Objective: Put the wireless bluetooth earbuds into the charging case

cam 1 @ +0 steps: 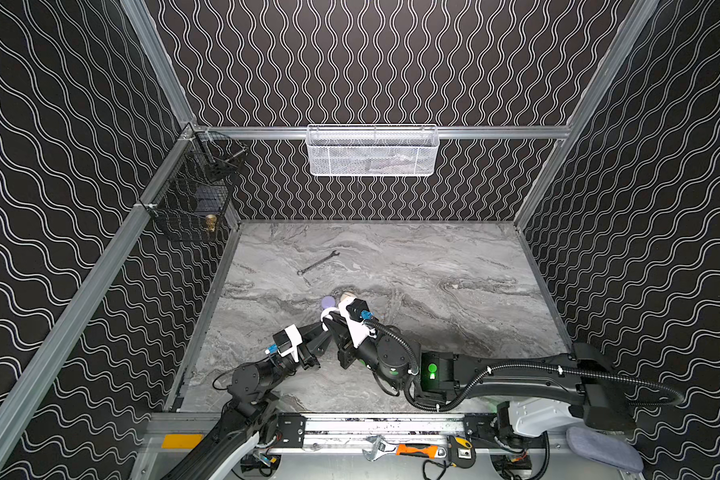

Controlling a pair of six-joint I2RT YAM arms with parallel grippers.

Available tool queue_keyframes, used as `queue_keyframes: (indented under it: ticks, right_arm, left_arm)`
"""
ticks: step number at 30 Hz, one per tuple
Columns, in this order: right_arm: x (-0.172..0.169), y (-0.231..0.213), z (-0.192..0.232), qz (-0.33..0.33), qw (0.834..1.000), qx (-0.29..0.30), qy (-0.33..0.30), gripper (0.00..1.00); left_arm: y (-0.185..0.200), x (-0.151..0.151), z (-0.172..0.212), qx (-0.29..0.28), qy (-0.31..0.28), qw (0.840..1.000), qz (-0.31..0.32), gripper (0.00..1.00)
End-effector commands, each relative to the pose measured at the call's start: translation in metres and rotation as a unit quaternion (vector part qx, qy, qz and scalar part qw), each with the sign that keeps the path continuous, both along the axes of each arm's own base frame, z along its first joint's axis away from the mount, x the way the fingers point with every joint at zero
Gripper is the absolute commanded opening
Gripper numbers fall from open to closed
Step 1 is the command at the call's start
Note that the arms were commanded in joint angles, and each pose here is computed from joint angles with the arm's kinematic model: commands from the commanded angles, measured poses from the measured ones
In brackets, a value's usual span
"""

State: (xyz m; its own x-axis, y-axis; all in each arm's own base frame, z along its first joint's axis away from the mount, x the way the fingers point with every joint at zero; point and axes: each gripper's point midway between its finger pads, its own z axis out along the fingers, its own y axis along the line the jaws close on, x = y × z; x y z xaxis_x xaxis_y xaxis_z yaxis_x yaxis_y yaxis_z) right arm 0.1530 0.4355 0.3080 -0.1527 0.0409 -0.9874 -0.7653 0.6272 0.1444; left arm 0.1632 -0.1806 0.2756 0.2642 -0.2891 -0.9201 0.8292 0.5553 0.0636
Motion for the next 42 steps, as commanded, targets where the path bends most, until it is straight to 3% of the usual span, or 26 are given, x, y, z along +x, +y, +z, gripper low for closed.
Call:
queue_keyframes:
  ticks: [1, 6, 13, 21, 24, 28, 32, 42]
  right_arm:
    - [-0.002, -0.001, -0.012, 0.005, 1.0, -0.018, -0.002, 0.24]
    - [-0.003, -0.005, -0.005, 0.004, 1.0, -0.014, -0.008, 0.4]
    - [-0.007, -0.018, 0.017, 0.003, 1.0, 0.003, -0.022, 0.47]
    - [-0.011, -0.038, 0.044, -0.005, 0.999, 0.03, -0.017, 0.42]
    - [0.008, -0.049, 0.051, -0.045, 0.999, 0.02, 0.009, 0.32]
    - [0.048, -0.058, 0.028, -0.079, 0.994, -0.025, 0.072, 0.28]
    - [0.074, -0.065, 0.008, -0.047, 0.99, -0.023, 0.132, 0.26]
    - [0.054, -0.038, -0.02, 0.057, 0.985, -0.075, 0.141, 0.28]
  left_arm:
    - [-0.001, -0.011, 0.004, -0.002, -0.025, 1.0, -0.019, 0.0]
    - [-0.001, -0.012, 0.004, -0.002, -0.026, 1.0, -0.018, 0.0]
    - [-0.001, -0.012, 0.005, -0.002, -0.028, 0.999, -0.019, 0.0]
    - [-0.005, -0.018, 0.003, 0.005, -0.039, 0.999, -0.037, 0.0]
    - [-0.01, -0.029, 0.003, 0.015, -0.06, 0.996, -0.065, 0.0]
    - [-0.016, -0.034, 0.004, 0.027, -0.065, 0.994, -0.089, 0.0]
    - [-0.021, -0.039, 0.003, 0.031, -0.069, 0.991, -0.112, 0.0]
    - [-0.026, -0.036, 0.002, 0.033, -0.065, 0.989, -0.125, 0.0]
